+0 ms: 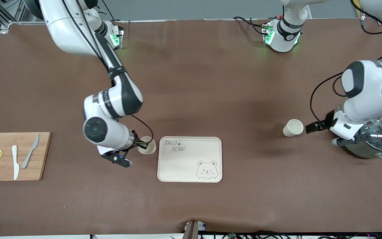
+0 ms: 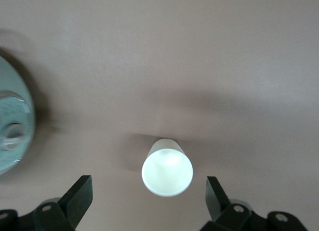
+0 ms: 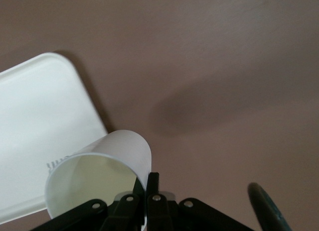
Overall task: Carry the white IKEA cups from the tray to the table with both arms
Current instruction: 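Set the cup on the table while the right gripper grasps the other cup, then carry the cup toward the cutting board while the left gripper withdraws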
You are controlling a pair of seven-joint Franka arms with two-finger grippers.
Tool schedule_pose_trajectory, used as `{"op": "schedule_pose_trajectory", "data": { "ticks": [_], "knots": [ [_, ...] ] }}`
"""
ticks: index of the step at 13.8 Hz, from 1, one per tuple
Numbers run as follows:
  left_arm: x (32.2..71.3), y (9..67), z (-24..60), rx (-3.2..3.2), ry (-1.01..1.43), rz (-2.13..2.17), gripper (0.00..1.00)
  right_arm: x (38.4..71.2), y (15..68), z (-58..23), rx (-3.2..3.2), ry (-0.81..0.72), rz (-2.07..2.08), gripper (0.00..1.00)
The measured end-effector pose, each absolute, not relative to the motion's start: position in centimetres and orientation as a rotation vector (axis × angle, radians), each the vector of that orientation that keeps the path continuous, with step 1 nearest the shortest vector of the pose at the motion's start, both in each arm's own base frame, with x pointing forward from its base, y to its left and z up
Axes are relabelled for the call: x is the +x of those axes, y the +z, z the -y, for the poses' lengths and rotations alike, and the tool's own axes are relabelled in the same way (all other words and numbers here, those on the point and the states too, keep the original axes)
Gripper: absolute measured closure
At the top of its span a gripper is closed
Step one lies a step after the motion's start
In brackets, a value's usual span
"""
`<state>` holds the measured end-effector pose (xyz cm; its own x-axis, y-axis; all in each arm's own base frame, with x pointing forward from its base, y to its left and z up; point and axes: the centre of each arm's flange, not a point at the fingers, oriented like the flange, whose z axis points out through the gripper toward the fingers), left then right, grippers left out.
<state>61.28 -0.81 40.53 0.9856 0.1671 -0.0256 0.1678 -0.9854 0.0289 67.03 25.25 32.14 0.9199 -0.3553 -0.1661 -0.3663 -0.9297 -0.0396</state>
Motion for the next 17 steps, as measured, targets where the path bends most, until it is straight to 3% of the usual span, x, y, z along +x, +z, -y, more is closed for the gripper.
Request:
{"op": "schedule_pose_trajectory", "data": {
  "ticks": [7, 13, 17],
  "knots": [
    [61.4, 53.2, 2.4, 3.109, 0.001, -0.169, 0.0, 64.0, 33.4, -13.7, -3.012, 0.343, -0.409, 0.97],
    [58.5, 57.6, 4.4, 3.126, -0.003, -0.116, 0.0, 59.9, 33.3, -6.7, -3.087, 0.352, -0.255, 0.97],
    [56.6, 59.6, 5.8, 3.139, -0.03, -0.077, 0.0, 56.6, 30.5, 0.2, -3.076, 0.295, -0.155, 0.97]
  ]
}}
